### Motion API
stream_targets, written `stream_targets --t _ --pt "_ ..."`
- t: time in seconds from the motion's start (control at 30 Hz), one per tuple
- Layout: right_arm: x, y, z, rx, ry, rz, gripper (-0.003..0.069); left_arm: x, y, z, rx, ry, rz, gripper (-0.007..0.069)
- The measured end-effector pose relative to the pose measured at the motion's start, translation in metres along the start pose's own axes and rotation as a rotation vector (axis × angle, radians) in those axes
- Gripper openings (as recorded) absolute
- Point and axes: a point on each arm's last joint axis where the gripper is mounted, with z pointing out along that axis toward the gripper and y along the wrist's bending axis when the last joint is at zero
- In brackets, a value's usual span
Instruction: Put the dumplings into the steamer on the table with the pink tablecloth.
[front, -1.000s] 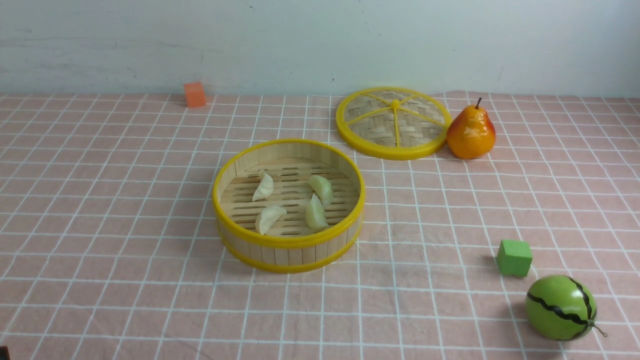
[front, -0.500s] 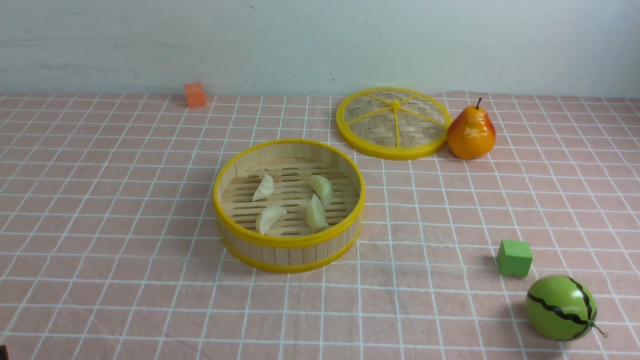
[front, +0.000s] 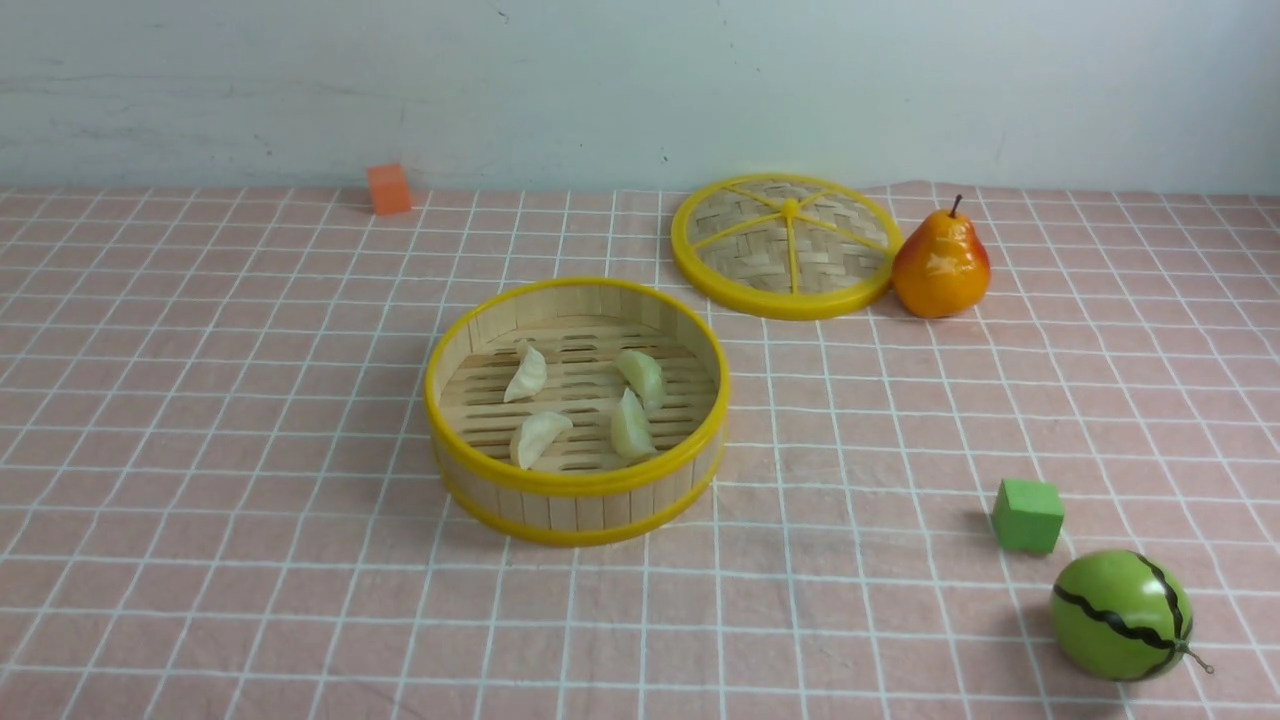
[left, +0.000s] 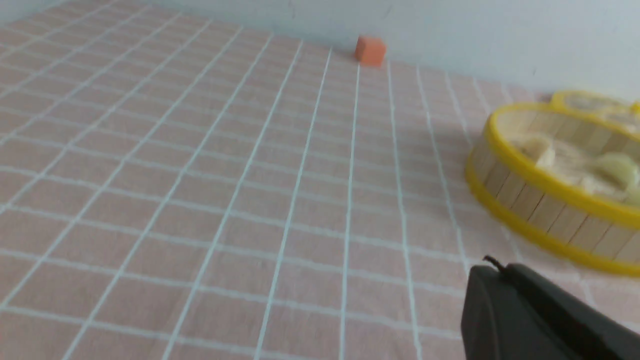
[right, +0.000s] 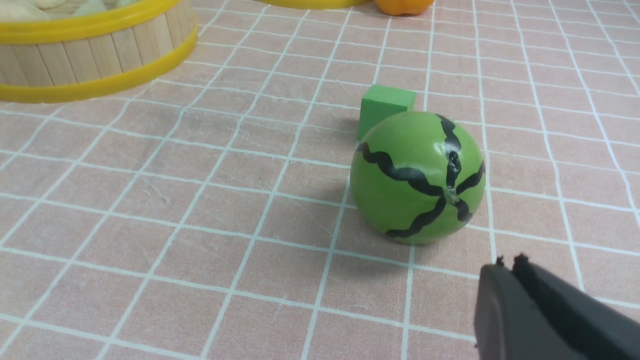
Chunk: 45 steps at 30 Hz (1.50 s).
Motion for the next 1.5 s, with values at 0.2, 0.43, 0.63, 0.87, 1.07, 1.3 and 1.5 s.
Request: stream_targets --t 0.2,0.43,0.63,0.87,1.07,1.3,1.5 --pt "0.0 0.0 0.0 0.0 0.0 0.0 0.0039 0.019 0.003 0.001 -0.011 0.146 0.032 -0.0013" --pt "0.0 0.0 0.0 0.0 0.0 0.0 0.0048 0.019 0.002 0.001 -0.003 0.15 0.018 -0.0013" --pt "0.0 0.0 0.0 0.0 0.0 0.0 0.0056 0.019 0.002 0.001 -0.002 0.15 0.017 -0.0013" --pt "0.0 0.0 0.0 0.0 0.0 0.0 0.0067 0.019 0.002 0.001 -0.002 0.15 0.017 -0.0013" --pt "0.0 0.0 0.0 0.0 0.0 0.0 0.0076 0.019 0.002 0.001 -0.001 0.15 0.016 -0.0013" --pt "0.0 0.0 0.0 0.0 0.0 0.0 0.0088 0.019 0.002 0.001 -0.001 0.15 0.016 -0.0013" --pt "0.0 0.0 0.0 0.0 0.0 0.0 0.0095 0.019 0.002 0.001 -0.001 0.15 0.016 -0.0013"
